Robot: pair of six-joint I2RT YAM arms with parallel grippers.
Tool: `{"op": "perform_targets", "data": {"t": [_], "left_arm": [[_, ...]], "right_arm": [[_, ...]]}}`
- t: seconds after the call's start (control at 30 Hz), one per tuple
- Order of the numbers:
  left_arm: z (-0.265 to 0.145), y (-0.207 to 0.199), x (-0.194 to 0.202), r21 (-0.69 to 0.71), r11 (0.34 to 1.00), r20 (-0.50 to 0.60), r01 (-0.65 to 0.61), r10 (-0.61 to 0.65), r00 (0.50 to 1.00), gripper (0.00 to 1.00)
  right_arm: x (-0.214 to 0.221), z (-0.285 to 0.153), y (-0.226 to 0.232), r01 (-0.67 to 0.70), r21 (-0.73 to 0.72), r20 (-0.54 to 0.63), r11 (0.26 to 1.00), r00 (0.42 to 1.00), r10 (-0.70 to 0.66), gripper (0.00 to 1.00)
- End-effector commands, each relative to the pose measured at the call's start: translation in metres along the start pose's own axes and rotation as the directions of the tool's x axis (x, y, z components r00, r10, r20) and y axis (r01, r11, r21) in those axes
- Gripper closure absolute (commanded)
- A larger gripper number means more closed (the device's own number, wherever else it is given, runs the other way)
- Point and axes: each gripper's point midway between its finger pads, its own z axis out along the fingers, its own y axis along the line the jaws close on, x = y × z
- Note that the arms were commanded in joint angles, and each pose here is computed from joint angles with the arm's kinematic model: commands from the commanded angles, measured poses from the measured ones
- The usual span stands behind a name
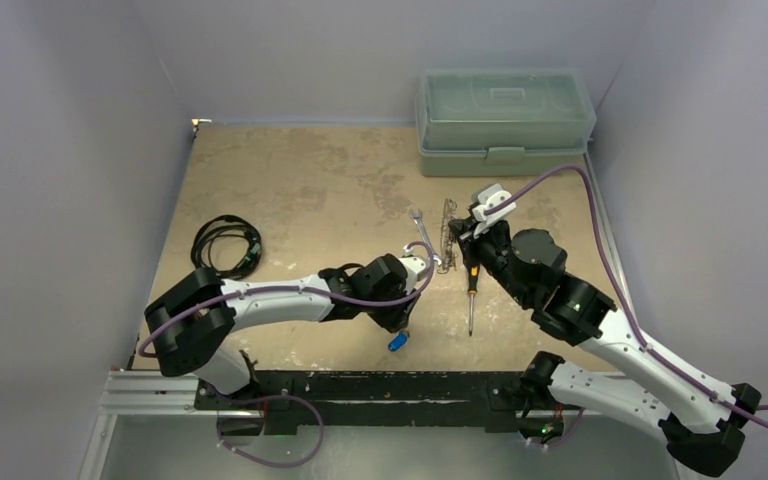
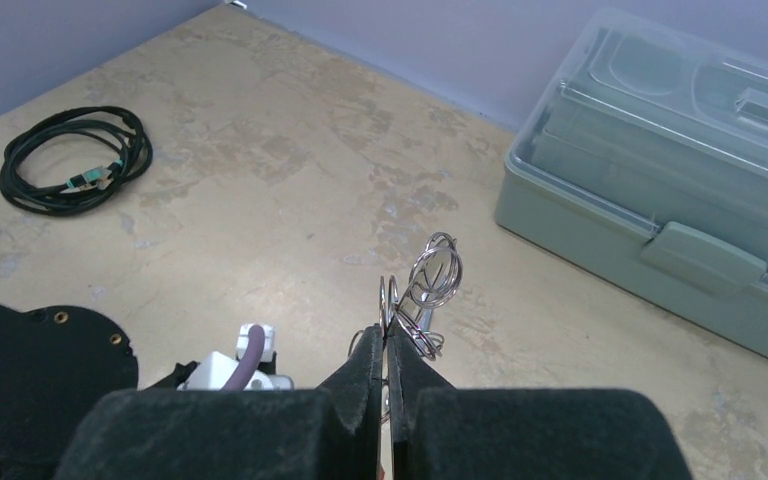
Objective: Put the keys on the keyring
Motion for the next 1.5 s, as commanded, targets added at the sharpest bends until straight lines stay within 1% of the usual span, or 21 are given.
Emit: {"op": "perform_targets", "data": {"t": [0.0, 0.07, 0.13, 0.33, 0.5, 0.63, 0.83, 0.97, 1.13, 1.23, 1.33, 1.47], "left_arm": [[-0.010, -0.014, -0.015, -0.026, 0.990, 0.067, -0.135, 0.136, 0.988, 0.61], [-0.005, -0.026, -0.010, -0.013, 0.984, 0.054, -0.180, 0.180, 0.982, 0.61], [0.002, -0.034, -0.006, -0.006, 0.983, 0.044, -0.184, 0.184, 0.982, 0.62], [0.016, -0.026, -0.005, -0.083, 0.988, 0.042, -0.127, 0.131, 0.990, 0.63], [0.020, -0.028, -0.002, -0.069, 0.991, 0.037, -0.113, 0.115, 0.993, 0.63], [0.024, -0.032, 0.002, -0.041, 0.992, 0.030, -0.115, 0.116, 0.993, 0.66], [0.032, -0.027, 0.007, -0.062, 0.991, 0.004, -0.118, 0.119, 0.993, 0.67], [0.035, -0.026, 0.011, -0.063, 0.991, -0.009, -0.116, 0.116, 0.993, 0.74], [0.032, -0.029, 0.008, -0.056, 0.992, 0.004, -0.114, 0.114, 0.993, 0.86], [0.029, -0.031, 0.005, -0.047, 0.992, 0.012, -0.115, 0.116, 0.993, 0.91], [0.027, -0.034, 0.003, -0.031, 0.992, 0.028, -0.121, 0.122, 0.992, 0.99], [0.022, -0.045, -0.004, 0.027, 0.991, 0.069, -0.129, 0.127, 0.990, 1.00]], "right_arm": [[-0.018, 0.000, 0.000, -0.029, -0.005, 0.058, 1.000, 0.998, 0.029, 1.00], [-0.018, 0.000, 0.001, -0.030, -0.006, 0.058, 1.000, 0.998, 0.030, 1.00], [-0.017, 0.001, 0.001, -0.029, -0.006, 0.055, 1.000, 0.998, 0.029, 1.00], [-0.017, 0.001, 0.001, -0.027, -0.008, 0.055, 1.000, 0.998, 0.028, 1.00], [-0.017, 0.002, 0.002, -0.026, -0.010, 0.052, 1.000, 0.998, 0.027, 1.00], [-0.016, 0.004, 0.003, -0.027, -0.012, 0.051, 1.000, 0.998, 0.027, 1.00], [-0.015, 0.004, 0.003, -0.026, -0.014, 0.048, 1.000, 0.998, 0.026, 1.00], [-0.015, 0.004, 0.003, -0.025, -0.013, 0.048, 1.000, 0.999, 0.026, 1.00], [-0.014, 0.004, 0.003, -0.025, -0.015, 0.047, 1.000, 0.999, 0.026, 1.00], [-0.014, 0.004, 0.004, -0.026, -0.015, 0.048, 1.000, 0.999, 0.027, 1.00], [-0.014, 0.004, 0.003, -0.027, -0.014, 0.048, 1.000, 0.998, 0.028, 1.00], [-0.014, 0.004, 0.003, -0.026, -0.014, 0.046, 1.000, 0.999, 0.026, 1.00]]}}
